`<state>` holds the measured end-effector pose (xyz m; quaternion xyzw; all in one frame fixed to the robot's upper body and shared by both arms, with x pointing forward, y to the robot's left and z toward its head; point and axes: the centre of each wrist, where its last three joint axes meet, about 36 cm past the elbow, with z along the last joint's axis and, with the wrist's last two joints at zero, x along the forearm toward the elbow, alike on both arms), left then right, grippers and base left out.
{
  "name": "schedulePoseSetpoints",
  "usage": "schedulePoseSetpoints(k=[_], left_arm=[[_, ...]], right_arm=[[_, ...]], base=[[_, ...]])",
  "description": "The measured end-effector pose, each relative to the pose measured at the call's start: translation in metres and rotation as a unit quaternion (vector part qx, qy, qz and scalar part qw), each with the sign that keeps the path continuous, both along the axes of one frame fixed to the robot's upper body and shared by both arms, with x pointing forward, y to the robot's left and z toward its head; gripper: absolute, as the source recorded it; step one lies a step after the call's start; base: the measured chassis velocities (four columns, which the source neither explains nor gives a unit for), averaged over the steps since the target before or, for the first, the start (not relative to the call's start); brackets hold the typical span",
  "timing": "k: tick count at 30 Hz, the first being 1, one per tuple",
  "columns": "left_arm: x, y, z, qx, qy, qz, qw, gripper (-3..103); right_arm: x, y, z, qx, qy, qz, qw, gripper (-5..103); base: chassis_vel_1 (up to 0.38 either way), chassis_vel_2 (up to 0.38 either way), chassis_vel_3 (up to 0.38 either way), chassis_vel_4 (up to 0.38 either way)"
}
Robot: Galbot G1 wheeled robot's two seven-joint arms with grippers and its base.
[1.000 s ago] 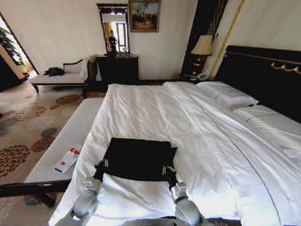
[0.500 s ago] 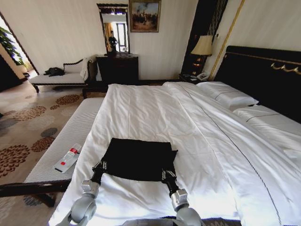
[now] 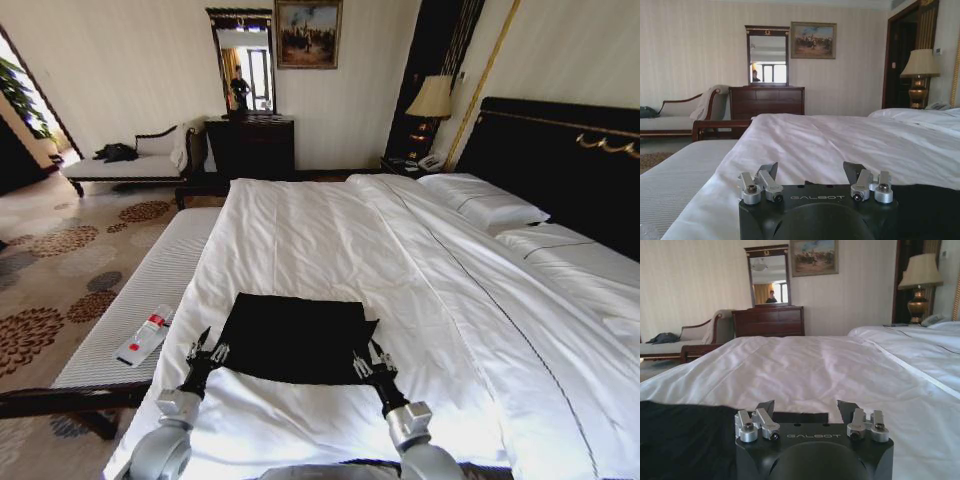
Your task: Fold the clothes on the bed.
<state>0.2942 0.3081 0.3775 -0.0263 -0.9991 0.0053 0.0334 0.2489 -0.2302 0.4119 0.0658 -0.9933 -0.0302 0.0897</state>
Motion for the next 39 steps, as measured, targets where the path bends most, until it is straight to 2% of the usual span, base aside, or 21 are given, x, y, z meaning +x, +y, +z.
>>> schedulePoseSetpoints(k=[1,2,3,4,5,6,8,9,10,12,13,14,17,18,19,23,28,36,39], left_arm=[[0.011,0.001,0.002,-0.003,0.001,0.005,1.0,77],[0.023,0.0,0.005,-0.008,0.003,0.01,0.9999,82],[0.043,-0.001,0.009,-0.022,0.018,0.017,0.9995,88],[0.056,-0.003,0.012,-0.031,0.029,0.018,0.9989,93],[0.074,-0.004,0.018,-0.041,0.039,0.018,0.9982,97],[0.074,-0.004,0.018,-0.041,0.039,0.018,0.9982,97],[0.102,-0.004,0.028,-0.053,0.061,0.019,0.9965,99],[0.116,0.0,0.029,-0.058,0.083,0.022,0.9946,100],[0.116,0.0,0.029,-0.058,0.083,0.022,0.9946,100],[0.133,0.006,0.023,-0.06,0.113,0.027,0.9914,100],[0.145,0.008,0.015,-0.065,0.14,0.026,0.9877,100],[0.145,0.008,0.015,-0.065,0.14,0.026,0.9877,100],[0.166,0.006,0.003,-0.076,0.179,0.023,0.9806,100],[0.173,0.003,0.0,-0.085,0.193,0.022,0.9773,100],[0.173,0.003,0.0,-0.085,0.193,0.022,0.9773,100],[0.202,-0.008,0.002,-0.112,0.207,0.003,0.9718,100],[0.229,-0.013,0.005,-0.131,0.209,-0.01,0.9691,100],[0.244,-0.016,0.004,-0.157,0.224,-0.013,0.9617,102],[0.244,-0.021,0.003,-0.175,0.232,-0.017,0.9566,90]], right_arm=[[0.011,-0.006,0.006,0.005,0.005,-0.005,1.0,76],[0.025,-0.012,0.015,0.016,0.017,-0.013,1.0,80],[0.048,-0.021,0.032,0.05,0.05,-0.023,0.997,86],[0.061,-0.025,0.042,0.069,0.072,-0.03,0.995,86],[0.079,-0.03,0.054,0.093,0.098,-0.04,0.99,91],[0.079,-0.03,0.054,0.093,0.098,-0.04,0.99,91],[0.115,-0.041,0.07,0.144,0.135,-0.044,0.979,99],[0.141,-0.048,0.077,0.168,0.149,-0.038,0.974,100],[0.141,-0.048,0.077,0.168,0.149,-0.038,0.974,100],[0.173,-0.056,0.079,0.185,0.165,-0.028,0.968,100],[0.189,-0.06,0.075,0.189,0.176,-0.024,0.966,100],[0.189,-0.06,0.075,0.189,0.176,-0.024,0.966,100],[0.212,-0.063,0.06,0.191,0.201,-0.018,0.961,100],[0.222,-0.065,0.056,0.198,0.217,-0.015,0.956,100],[0.222,-0.065,0.056,0.198,0.217,-0.015,0.956,100],[0.249,-0.078,0.037,0.217,0.258,-0.006,0.941,100],[0.266,-0.086,0.017,0.223,0.274,-0.013,0.936,100],[0.276,-0.088,-0.012,0.222,0.299,-0.035,0.927,100],[0.277,-0.084,-0.019,0.231,0.307,-0.035,0.922,100]], base=[[0.0,0.0,0.0,0.0],[0.0,0.0,0.0,0.0],[0.0,0.0,0.0,0.0],[0.0,0.0,0.0,0.0],[0.0,0.0,0.0,0.0],[0.0,0.0,0.0,0.0],[0.0,0.0,0.0,0.0],[0.0,0.0,0.0,0.0],[0.0,0.0,0.0,0.0],[0.0,0.0,0.0,0.0],[0.0,0.0,0.0,0.0],[0.0,0.0,0.0,0.0],[0.0,0.0,0.0,0.0],[0.0,0.0,0.0,0.0],[0.0,0.0,0.0,0.0],[0.0,0.0,0.0,0.0],[0.0,0.0,0.0,0.0],[0.0,0.0,0.0,0.0],[0.0,0.0,0.0,0.0]])
